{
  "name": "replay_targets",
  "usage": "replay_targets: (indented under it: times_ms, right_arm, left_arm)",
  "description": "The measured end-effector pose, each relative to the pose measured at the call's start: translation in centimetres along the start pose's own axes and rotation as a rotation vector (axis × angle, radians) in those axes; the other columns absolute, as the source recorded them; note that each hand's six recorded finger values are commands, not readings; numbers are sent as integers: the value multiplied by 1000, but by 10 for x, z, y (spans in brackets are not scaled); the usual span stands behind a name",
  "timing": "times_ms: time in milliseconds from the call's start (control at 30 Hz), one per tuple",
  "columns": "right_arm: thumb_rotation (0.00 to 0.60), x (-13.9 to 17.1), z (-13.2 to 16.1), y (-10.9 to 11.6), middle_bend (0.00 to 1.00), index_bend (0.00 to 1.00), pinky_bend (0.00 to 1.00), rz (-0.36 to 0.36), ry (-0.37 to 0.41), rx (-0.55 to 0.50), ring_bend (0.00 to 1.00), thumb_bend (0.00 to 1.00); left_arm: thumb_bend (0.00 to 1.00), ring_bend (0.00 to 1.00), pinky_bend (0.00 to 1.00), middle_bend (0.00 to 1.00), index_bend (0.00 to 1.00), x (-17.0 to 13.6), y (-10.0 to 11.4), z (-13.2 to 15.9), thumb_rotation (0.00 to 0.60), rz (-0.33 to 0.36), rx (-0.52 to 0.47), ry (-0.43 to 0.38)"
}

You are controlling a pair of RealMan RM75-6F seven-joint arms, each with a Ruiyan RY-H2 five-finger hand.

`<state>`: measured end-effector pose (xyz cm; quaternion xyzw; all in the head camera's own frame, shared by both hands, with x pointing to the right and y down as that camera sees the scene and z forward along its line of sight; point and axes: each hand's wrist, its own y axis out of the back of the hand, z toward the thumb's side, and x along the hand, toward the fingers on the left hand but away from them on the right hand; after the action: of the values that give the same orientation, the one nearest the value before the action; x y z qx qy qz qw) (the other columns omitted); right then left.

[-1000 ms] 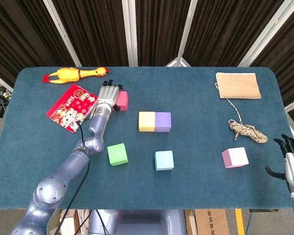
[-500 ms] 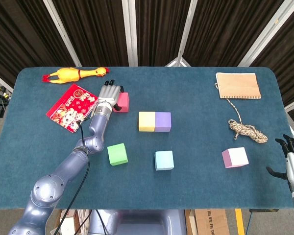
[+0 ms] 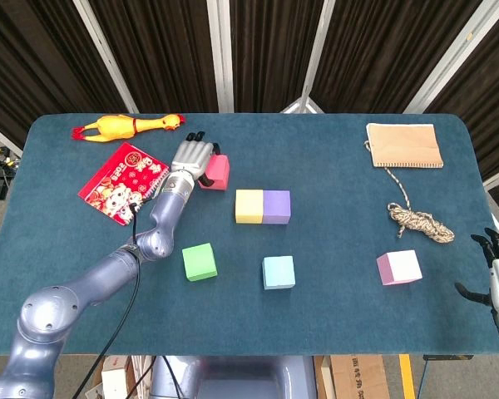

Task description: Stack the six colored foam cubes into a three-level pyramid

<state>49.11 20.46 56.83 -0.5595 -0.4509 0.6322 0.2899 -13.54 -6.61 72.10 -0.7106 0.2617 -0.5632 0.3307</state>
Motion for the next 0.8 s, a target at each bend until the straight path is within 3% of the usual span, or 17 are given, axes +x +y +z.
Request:
replay_targets:
  times_ms: [167,300,800]
  right_arm:
    - [600,0,1,0,99,182,19,4,2,-3,76,180]
    - [600,1,0,0,99,182,19,5,1,-5,76,180]
    - [600,1,0,1,99,182,19,0,3,-17,75,180]
  left_arm:
    - [394,0,0,378,356,-14,-2,4,600,-20,36,-21]
    - [394,0,0,377,356,-23,-2,-8,600,-21,65,11]
    - [394,0,0,377,353,-33,-11,-11,600,-56,81,36]
